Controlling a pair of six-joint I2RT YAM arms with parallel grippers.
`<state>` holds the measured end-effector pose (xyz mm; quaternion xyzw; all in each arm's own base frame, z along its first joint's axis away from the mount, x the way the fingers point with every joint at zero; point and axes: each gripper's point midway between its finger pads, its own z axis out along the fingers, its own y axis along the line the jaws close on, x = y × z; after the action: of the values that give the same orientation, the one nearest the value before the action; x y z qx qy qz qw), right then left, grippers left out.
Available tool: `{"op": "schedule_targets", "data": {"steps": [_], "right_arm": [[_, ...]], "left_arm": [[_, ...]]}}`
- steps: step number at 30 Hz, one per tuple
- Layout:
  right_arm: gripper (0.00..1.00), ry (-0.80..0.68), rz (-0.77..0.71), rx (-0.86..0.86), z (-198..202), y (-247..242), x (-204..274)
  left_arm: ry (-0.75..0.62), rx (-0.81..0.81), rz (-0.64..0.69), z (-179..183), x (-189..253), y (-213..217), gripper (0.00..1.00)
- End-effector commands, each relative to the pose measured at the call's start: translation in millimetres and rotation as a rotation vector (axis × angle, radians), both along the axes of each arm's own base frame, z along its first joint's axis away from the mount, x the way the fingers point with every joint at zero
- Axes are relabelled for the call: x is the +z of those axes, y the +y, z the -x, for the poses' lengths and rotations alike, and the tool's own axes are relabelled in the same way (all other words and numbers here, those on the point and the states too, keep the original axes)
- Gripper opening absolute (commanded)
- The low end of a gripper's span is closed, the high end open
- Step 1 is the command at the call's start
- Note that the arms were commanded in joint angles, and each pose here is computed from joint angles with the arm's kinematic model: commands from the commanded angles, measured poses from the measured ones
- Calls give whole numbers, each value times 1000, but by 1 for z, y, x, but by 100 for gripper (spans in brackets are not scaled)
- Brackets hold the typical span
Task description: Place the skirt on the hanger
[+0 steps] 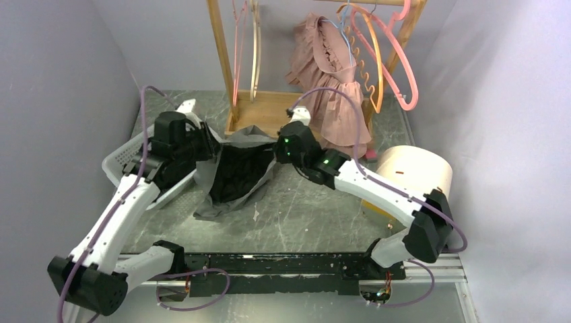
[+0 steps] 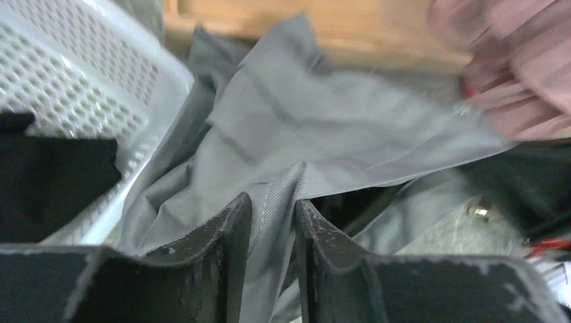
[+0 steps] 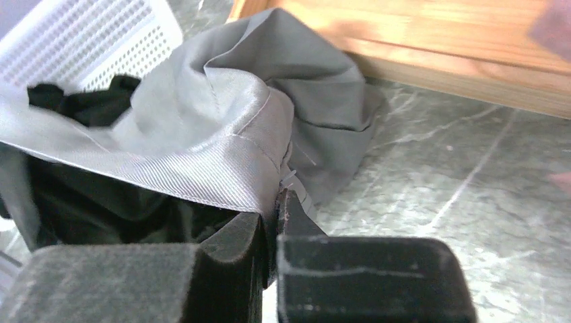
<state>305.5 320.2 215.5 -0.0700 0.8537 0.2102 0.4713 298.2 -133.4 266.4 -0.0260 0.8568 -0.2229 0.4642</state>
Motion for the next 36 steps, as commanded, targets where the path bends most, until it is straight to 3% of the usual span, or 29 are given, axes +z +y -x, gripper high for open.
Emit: {"op": "schedule_targets", "data": {"steps": [1,6,14,23,28,36], "right_arm": [[0,43,-12,-145,-14,-45,4],[0,112,8,-212,-33,-67,-26],[0,129,21,-257,-58,-77,-41],[0,137,-2,-250,-67,-71,-44],[0,145,-5,-250,-68,-73,-47],[0,153,-34,-237,-66,-72,-48]], "left_arm": [[147,-59,-9,3,-58,-12,38],[270,-158,33,17,-94,-30,53],[333,-158,68,58,-101,-26,67],[398,-166,94,113,-130,-55,64],[409,-100,-38,129,-149,-51,68],[487,-99,-129,144,-185,-59,73]]}}
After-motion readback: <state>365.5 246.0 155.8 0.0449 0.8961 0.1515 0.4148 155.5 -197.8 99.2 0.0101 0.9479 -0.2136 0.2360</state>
